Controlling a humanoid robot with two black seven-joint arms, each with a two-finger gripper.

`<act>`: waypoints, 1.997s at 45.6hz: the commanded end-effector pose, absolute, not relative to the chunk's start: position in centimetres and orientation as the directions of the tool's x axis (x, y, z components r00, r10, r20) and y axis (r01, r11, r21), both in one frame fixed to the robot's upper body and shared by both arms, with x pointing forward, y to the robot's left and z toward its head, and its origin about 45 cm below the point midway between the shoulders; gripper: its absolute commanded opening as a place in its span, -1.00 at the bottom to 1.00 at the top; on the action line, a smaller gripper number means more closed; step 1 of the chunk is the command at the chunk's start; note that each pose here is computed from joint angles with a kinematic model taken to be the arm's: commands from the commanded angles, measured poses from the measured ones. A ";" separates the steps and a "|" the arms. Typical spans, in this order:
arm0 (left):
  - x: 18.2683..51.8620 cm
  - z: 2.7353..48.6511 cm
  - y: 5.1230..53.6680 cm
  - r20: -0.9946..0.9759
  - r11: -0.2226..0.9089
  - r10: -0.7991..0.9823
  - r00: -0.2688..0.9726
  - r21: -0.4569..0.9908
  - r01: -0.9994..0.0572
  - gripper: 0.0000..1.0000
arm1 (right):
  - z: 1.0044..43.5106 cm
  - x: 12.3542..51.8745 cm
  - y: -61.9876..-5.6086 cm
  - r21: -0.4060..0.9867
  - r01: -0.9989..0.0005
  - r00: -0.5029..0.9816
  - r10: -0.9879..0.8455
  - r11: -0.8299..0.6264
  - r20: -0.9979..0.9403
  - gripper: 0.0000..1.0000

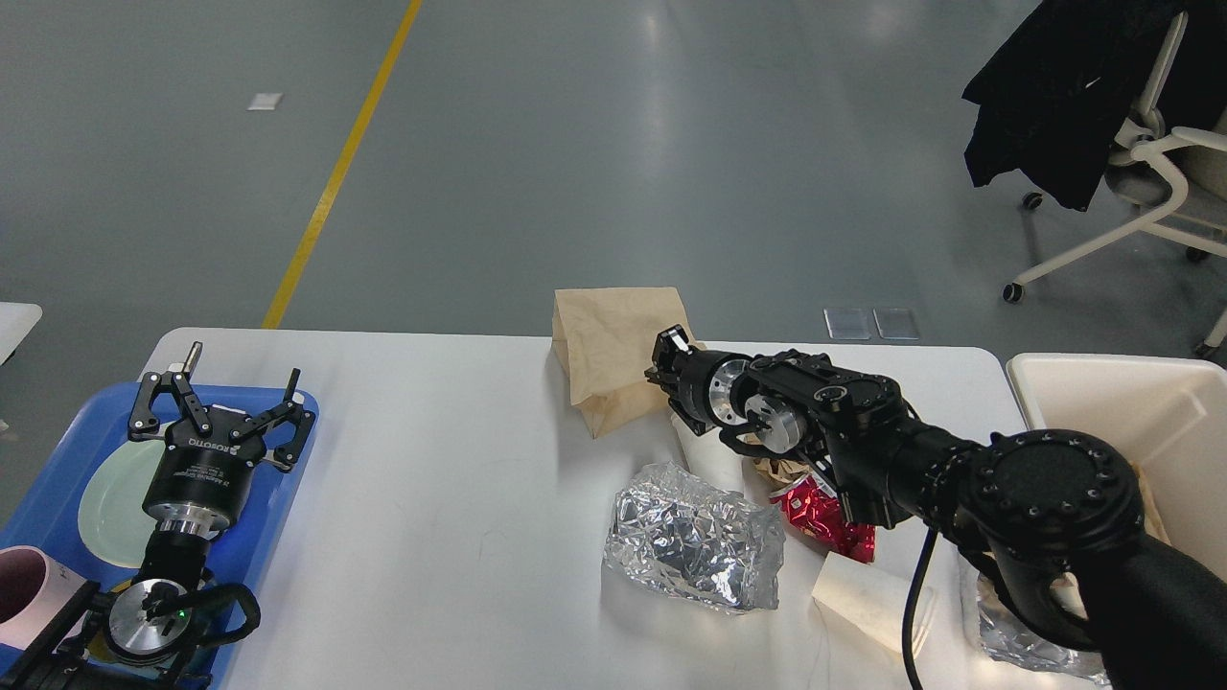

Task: Tidy desktop
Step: 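Lift the tall brown paper bag over the white bin and drop it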

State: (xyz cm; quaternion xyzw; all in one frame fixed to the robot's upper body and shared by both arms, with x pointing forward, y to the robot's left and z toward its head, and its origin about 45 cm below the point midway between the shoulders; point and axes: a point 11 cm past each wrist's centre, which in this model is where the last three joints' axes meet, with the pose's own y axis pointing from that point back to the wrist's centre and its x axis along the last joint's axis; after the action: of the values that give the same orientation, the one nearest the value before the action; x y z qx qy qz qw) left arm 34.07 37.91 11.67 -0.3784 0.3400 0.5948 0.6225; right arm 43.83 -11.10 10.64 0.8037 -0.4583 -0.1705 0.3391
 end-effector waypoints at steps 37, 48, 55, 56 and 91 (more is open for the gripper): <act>34.1 11.7 37.9 -0.873 0.007 0.483 0.061 -0.066 -0.998 0.93 | 38.6 43.7 -23.7 0.870 -0.486 0.859 -0.138 0.087 0.494 -1.00; 34.1 11.6 37.9 -0.873 0.005 0.483 0.060 -0.065 -0.998 0.93 | 44.3 36.9 -29.5 0.947 -0.292 0.946 -0.108 0.130 0.307 -1.00; 34.1 11.6 37.9 -0.873 0.005 0.483 0.060 -0.065 -0.998 0.93 | 45.3 32.4 -31.1 0.958 -0.247 0.965 -0.049 0.148 0.257 -1.00; 34.1 11.7 38.0 -0.873 0.005 0.485 0.060 -0.065 -0.998 0.93 | 45.5 31.9 -31.5 0.958 -0.248 0.964 -0.060 0.148 0.259 -1.00; 34.1 11.6 37.9 -0.873 0.007 0.483 0.061 -0.066 -0.998 0.93 | 35.8 27.0 -57.9 0.903 -0.265 0.778 -0.479 0.337 0.407 -1.00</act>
State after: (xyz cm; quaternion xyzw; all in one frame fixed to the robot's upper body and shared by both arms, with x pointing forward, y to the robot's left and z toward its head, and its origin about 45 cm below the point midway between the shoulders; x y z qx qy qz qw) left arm 34.07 37.88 11.64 -0.3777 0.3403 0.5947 0.6228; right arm 28.66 -51.94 39.58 0.6045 -0.2759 -0.0421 0.7461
